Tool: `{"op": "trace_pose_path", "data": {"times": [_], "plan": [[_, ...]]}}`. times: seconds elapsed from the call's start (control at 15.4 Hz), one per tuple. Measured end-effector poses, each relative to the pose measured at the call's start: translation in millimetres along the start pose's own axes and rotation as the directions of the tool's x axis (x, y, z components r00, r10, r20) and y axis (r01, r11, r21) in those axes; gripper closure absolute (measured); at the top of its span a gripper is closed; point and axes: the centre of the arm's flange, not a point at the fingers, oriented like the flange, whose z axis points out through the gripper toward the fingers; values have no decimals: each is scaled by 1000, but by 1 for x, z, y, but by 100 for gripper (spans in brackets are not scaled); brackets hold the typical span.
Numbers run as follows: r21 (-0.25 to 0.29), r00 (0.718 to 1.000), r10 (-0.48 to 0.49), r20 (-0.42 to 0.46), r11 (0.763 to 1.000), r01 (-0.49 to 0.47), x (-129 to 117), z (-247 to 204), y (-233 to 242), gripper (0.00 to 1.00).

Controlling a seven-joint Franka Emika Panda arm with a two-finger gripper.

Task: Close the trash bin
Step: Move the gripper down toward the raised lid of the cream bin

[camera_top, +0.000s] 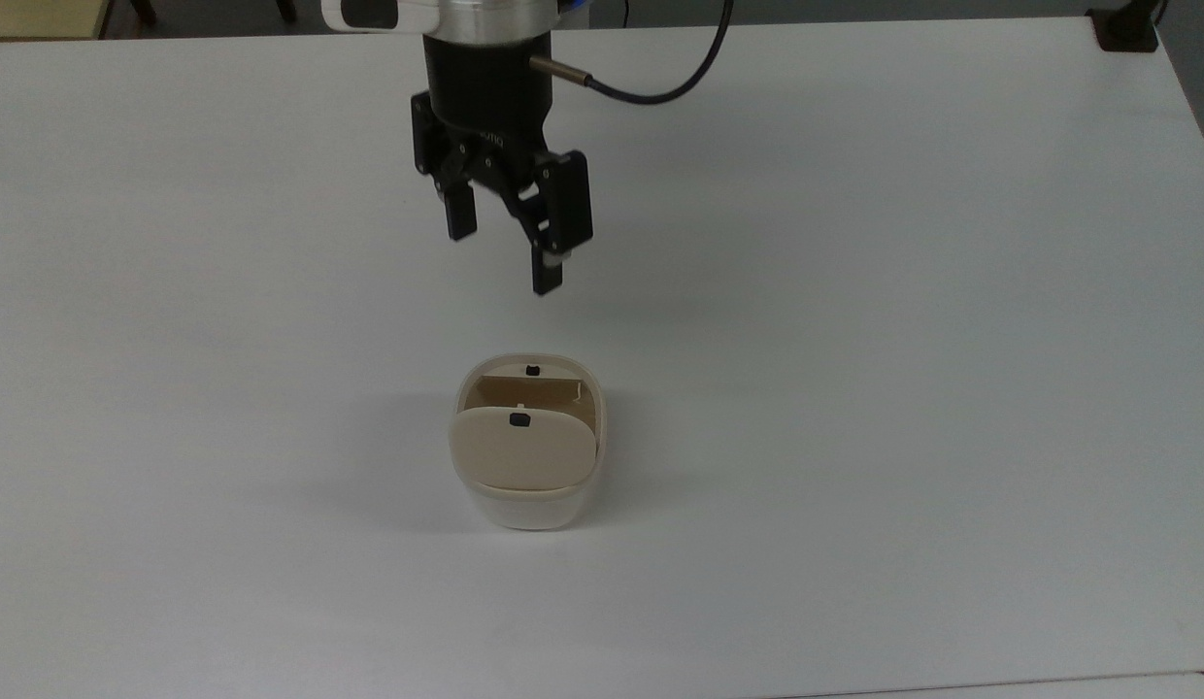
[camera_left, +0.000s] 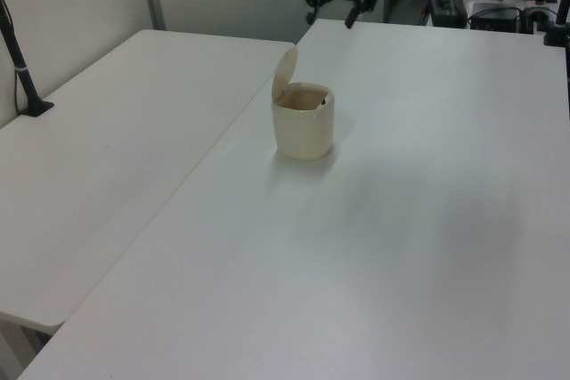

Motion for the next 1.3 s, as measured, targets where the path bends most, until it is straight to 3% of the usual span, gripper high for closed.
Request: {"op": "trace_pose_path", "data": {"times": [0.19, 0.26, 0.58, 0.78, 0.84, 1.3], "plan": [[100, 984, 166, -65, 982, -159, 14, 9, -15, 2], [121, 976, 205, -73, 973, -195, 17, 13, -19, 7], [192, 927, 368, -75, 917, -349, 23, 31, -29, 61], [188, 909, 411, -65, 900, -393, 23, 44, -28, 94], [186, 906, 419, -63, 896, -402, 23, 48, -29, 99], [176, 901, 430, -61, 893, -414, 22, 74, -29, 99]]}}
